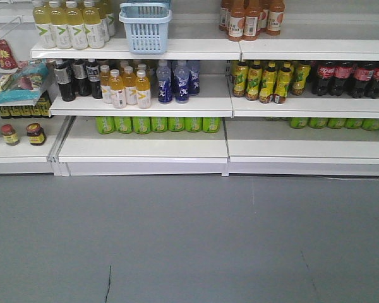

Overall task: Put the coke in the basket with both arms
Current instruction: 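Drive the base toward the shelf holding the light-blue basket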

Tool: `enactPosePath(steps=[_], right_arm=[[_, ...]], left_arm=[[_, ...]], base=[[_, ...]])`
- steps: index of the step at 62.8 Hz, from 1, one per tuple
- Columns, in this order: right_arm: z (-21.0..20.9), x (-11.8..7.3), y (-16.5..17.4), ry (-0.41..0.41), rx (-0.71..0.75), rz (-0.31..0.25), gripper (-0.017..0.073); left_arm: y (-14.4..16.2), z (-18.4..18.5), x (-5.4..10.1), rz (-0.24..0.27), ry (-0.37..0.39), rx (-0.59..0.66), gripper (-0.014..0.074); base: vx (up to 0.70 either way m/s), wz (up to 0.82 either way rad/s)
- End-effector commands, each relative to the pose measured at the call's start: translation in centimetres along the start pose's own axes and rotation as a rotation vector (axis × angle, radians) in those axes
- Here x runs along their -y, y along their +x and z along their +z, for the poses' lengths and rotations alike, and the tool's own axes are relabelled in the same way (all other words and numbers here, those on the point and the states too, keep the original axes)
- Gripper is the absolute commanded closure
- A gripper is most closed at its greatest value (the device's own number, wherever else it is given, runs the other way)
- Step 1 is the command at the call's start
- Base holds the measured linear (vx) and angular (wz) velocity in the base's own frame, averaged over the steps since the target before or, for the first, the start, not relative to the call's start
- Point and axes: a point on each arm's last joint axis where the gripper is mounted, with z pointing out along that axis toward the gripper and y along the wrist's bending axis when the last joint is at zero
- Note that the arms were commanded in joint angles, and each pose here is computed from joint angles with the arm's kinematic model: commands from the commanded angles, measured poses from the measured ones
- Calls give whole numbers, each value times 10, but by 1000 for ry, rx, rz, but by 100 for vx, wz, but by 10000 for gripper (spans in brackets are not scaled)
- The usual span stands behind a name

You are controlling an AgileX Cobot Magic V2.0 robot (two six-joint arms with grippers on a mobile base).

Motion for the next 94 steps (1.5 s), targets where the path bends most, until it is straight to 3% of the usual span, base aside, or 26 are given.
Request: enactPosePath(steps=[1, 94], right_arm=[[-1, 0, -4, -1, 80, -17, 564], [-1, 0, -4, -1, 80, -17, 564]], left_arm=[[-8, -2, -1, -20, -4, 92, 600], [-8, -2, -1, -20, -4, 92, 600]], base=[[0, 0], [7, 3]])
